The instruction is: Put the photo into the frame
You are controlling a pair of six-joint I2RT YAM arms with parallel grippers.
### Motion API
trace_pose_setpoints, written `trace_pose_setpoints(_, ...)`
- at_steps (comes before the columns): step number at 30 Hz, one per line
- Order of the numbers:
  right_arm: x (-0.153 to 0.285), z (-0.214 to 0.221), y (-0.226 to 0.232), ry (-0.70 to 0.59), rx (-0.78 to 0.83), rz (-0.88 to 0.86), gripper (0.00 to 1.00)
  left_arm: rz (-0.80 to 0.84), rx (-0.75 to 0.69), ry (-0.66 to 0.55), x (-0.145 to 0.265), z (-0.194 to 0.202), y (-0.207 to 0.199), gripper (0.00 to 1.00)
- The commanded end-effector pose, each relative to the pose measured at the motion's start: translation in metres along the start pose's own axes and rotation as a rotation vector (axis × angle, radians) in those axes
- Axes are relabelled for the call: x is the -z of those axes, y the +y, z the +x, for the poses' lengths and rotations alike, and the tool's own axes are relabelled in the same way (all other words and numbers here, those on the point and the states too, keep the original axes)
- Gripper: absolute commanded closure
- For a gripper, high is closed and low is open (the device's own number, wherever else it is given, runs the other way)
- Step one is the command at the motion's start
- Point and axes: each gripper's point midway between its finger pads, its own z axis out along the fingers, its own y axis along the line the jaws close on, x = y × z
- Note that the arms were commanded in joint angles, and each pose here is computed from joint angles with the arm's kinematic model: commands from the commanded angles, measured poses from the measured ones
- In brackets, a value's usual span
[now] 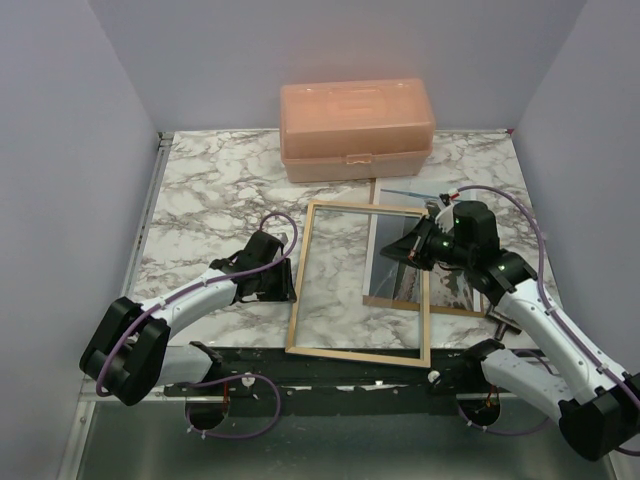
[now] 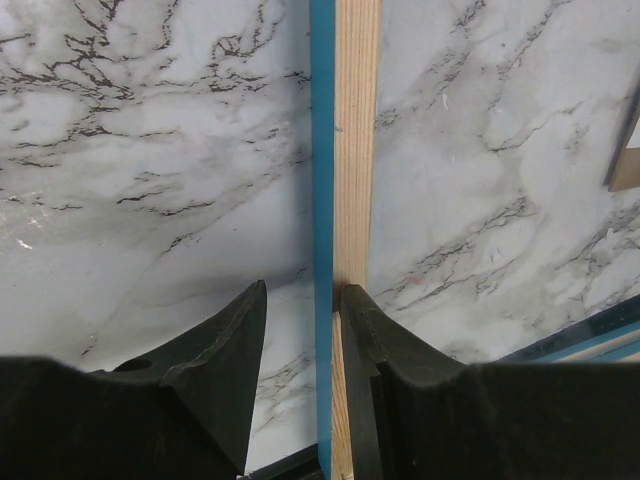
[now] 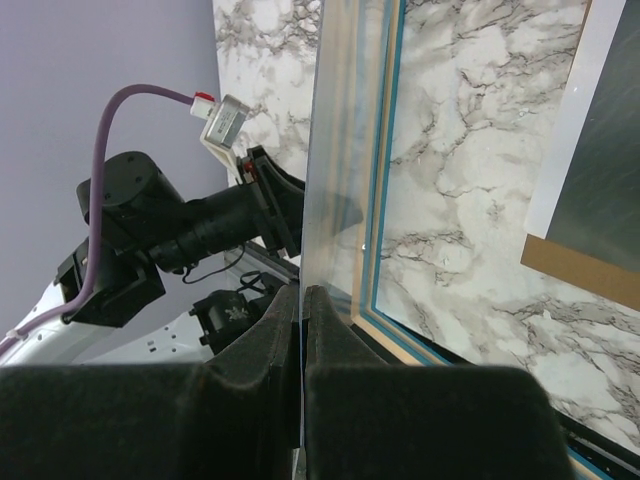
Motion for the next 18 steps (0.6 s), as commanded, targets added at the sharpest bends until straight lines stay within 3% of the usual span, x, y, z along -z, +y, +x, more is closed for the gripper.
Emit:
trace_pose_setpoints(1,-0.001,0.011,-0.009,0.061,0.028,0.032,0.99,-0.049,-0.024,0.038,-0.006,0.011,0.011,0.63)
trace_pose_setpoints(18,-0.008,0.014,-0.021,0.117,0.065,0.09,0.99,-0.054,-0.026,0.041,-0.006,0.012,0.012,0.64)
